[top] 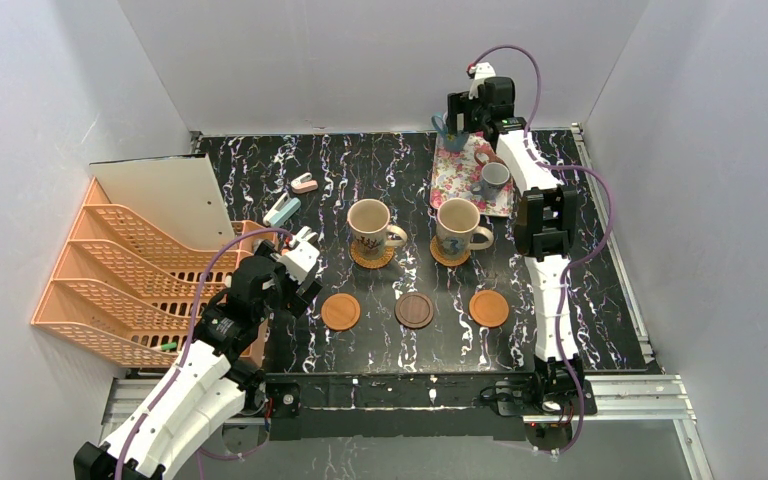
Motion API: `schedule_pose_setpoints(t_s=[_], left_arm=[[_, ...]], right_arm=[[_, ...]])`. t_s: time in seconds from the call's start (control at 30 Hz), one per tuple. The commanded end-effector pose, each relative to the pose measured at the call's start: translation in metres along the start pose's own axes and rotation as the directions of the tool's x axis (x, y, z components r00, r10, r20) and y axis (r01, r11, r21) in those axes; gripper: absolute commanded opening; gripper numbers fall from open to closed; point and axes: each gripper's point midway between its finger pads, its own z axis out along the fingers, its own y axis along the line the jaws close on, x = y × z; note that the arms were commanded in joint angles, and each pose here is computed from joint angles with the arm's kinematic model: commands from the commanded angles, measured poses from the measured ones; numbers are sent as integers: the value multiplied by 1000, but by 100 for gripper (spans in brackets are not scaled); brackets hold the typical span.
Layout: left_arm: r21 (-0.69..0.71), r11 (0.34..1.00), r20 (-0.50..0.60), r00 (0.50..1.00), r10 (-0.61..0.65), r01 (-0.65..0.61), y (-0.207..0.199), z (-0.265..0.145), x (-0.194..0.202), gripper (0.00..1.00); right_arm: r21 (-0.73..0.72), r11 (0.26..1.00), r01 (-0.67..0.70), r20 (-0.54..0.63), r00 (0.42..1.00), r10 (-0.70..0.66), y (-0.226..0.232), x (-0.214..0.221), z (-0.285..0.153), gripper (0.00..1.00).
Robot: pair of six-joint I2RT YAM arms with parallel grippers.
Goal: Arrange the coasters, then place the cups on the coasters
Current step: Pick up the cup from the tray.
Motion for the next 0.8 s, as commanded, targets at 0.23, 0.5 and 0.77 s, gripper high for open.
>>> schedule_pose_setpoints(t_s=[0.23,0.5,0.77], left_arm=[[2,1000,-2,1000,-5,5,-1,1,3,98],[-1,1000,-3,1000,-5,5,-1,1,3,98],[-9,1000,-5,1000,-4,4,1,1,3,98]], right_arm=[[75,996,47,184,981,-60,-19,-90,-41,96],[80,976,202,239,947,-215,16,-115,-44,96],[332,813,478,229,796,-561,57,-132,-36,96]])
